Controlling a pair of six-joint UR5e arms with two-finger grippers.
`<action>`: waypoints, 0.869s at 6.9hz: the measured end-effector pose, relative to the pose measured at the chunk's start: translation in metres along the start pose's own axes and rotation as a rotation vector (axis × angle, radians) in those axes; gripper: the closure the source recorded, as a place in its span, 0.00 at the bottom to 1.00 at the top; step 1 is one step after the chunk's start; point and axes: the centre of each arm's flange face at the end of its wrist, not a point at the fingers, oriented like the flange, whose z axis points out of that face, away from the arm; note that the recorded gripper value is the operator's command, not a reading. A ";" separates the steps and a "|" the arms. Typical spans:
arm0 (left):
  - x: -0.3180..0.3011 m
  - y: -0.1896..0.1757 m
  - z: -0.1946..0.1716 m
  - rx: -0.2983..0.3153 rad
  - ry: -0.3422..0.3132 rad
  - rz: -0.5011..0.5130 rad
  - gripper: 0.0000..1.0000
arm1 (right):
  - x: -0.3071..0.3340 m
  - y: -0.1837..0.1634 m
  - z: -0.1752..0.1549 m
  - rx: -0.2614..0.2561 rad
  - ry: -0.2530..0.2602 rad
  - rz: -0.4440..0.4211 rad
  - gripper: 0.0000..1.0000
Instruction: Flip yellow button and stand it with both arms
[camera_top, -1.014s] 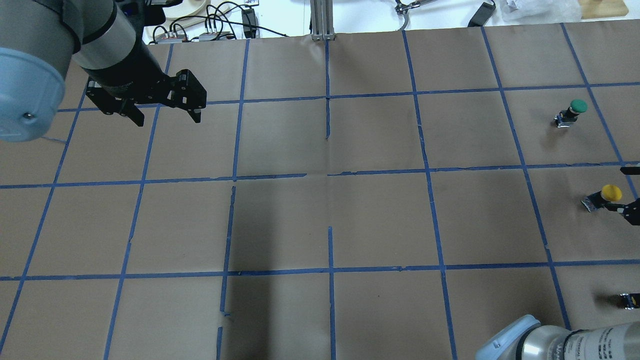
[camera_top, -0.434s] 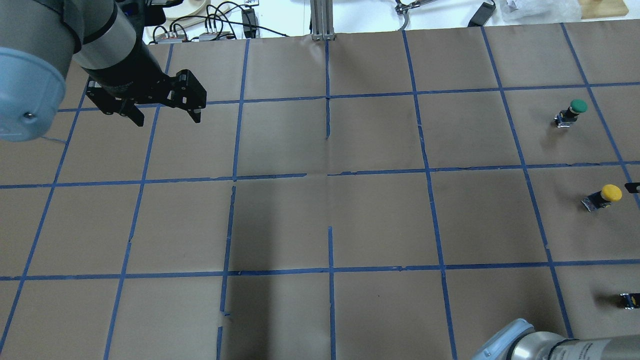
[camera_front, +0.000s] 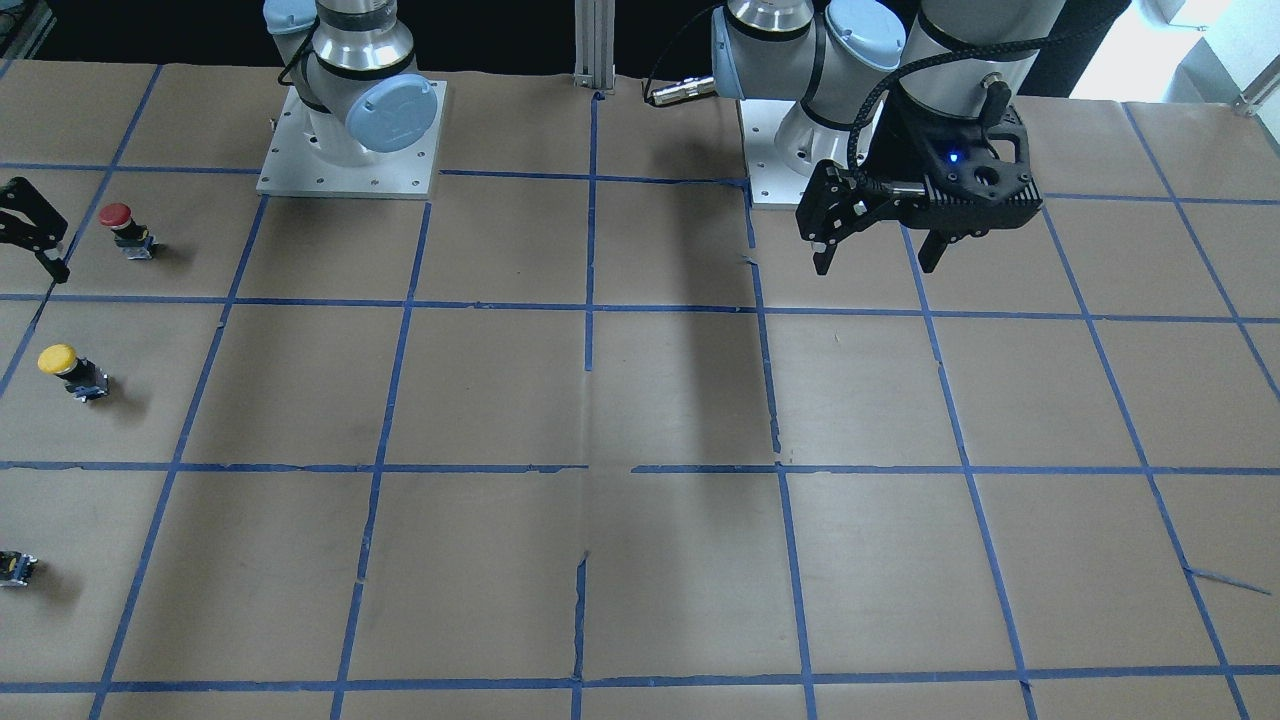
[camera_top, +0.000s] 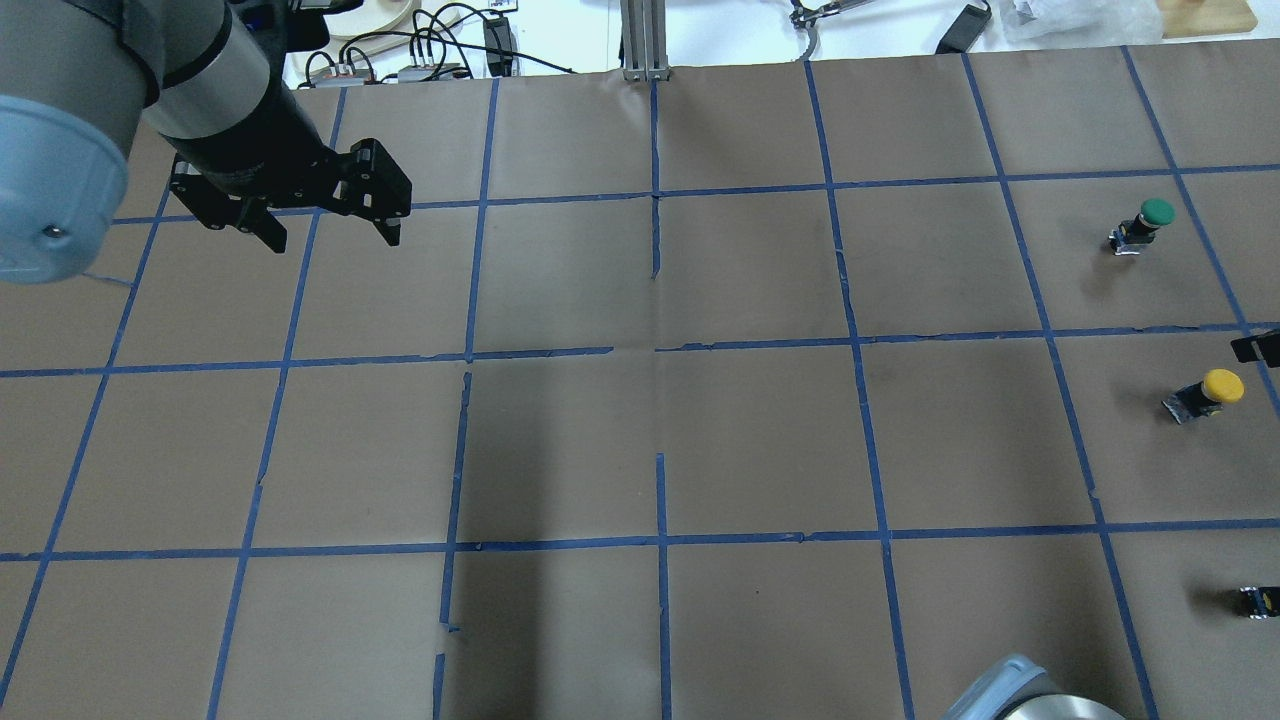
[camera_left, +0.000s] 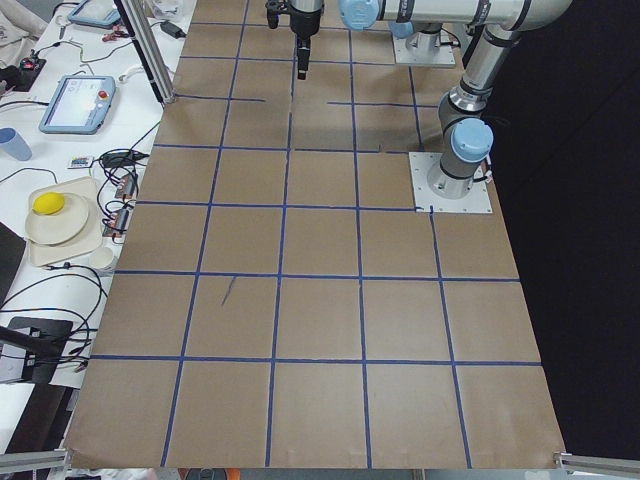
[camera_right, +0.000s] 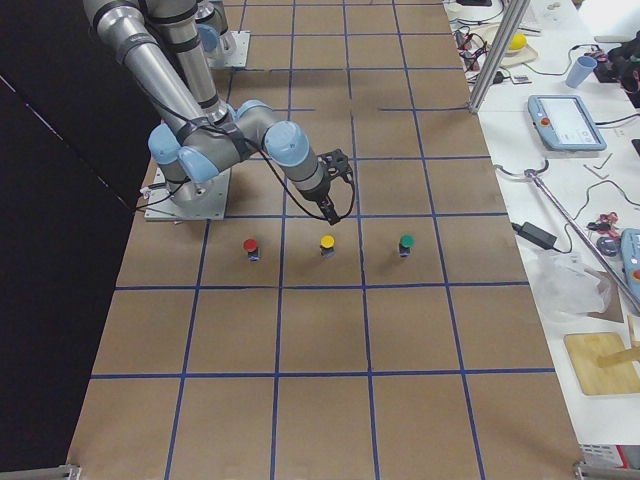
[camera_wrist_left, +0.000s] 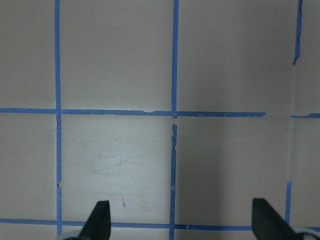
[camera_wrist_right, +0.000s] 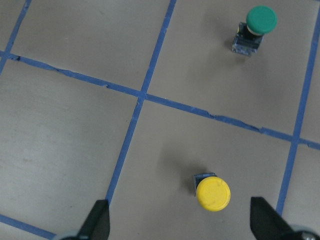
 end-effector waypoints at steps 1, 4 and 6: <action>0.000 0.001 -0.002 0.003 0.000 0.000 0.00 | -0.018 -0.013 -0.012 -0.046 0.032 0.097 0.00; -0.001 0.003 -0.006 0.012 0.001 0.000 0.00 | -0.076 -0.068 -0.050 -0.170 0.018 0.523 0.00; 0.000 0.002 -0.009 0.017 0.002 0.001 0.00 | -0.125 -0.102 -0.065 -0.216 0.013 0.683 0.00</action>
